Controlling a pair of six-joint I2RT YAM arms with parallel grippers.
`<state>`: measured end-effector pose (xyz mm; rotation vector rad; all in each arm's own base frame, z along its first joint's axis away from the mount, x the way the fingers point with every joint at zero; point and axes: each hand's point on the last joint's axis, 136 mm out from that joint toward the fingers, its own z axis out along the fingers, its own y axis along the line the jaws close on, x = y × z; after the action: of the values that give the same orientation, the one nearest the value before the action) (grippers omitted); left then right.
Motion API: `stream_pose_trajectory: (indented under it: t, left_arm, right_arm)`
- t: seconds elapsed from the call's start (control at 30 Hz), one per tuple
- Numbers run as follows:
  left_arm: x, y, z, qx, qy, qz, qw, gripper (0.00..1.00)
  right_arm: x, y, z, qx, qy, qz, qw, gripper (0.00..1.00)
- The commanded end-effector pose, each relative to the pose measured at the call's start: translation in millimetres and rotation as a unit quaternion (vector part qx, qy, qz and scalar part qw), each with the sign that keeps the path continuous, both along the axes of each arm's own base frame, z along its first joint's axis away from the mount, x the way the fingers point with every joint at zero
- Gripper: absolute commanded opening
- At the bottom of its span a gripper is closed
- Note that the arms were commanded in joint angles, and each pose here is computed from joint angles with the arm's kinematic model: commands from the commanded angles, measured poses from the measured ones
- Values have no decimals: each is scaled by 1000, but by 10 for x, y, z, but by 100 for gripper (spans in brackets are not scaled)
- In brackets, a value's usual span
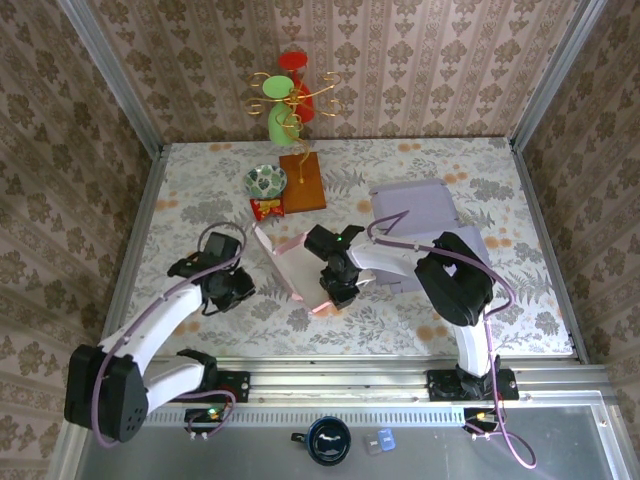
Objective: Fold the paper box
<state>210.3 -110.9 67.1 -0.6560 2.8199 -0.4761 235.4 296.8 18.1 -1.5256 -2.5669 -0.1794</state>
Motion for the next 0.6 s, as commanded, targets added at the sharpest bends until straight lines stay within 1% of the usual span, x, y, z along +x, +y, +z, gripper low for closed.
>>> stream_pose_trajectory:
  t: [0.0, 0.07, 0.13, 0.23, 0.3, 0.37, 0.43, 0.53, 0.57]
  left_arm:
    - [206, -205, 6, -40, -22, 3, 999, 16]
    - [240, -234, -40, -39, -20, -1, 999, 16]
    - [280, -251, -76, -38, -19, 0, 999, 16]
    - [311, -275, -119, -37, -17, 1, 999, 16]
    - [326, -296, -133, -37, -18, 0, 999, 16]
    - [331, -313, -154, -35, -16, -1, 999, 16]
    - [328, -331, -180, -34, -12, -1, 999, 15]
    - [322, -367, -225, -36, -5, 0, 999, 15]
    - [321, -380, -236, -37, -4, 0, 999, 15]
  right_arm:
    - [-12, -27, 178, 19, -17, -5, 1000, 53]
    - [45, -61, 320, 25, -42, 16, 999, 62]
    - [99, -120, 501, 27, -69, 39, 996, 68]
    - [231, -188, 781, 37, -123, 69, 989, 69]
    - [315, -314, 945, 27, -151, 83, 985, 68]
    - [428, -484, 1032, 14, -178, 88, 980, 61]
    - [539, -672, 981, 11, -188, 82, 979, 47]
    - [635, -875, 768, 22, -180, 62, 981, 35]
    - [673, -914, 695, 27, -178, 57, 982, 34]
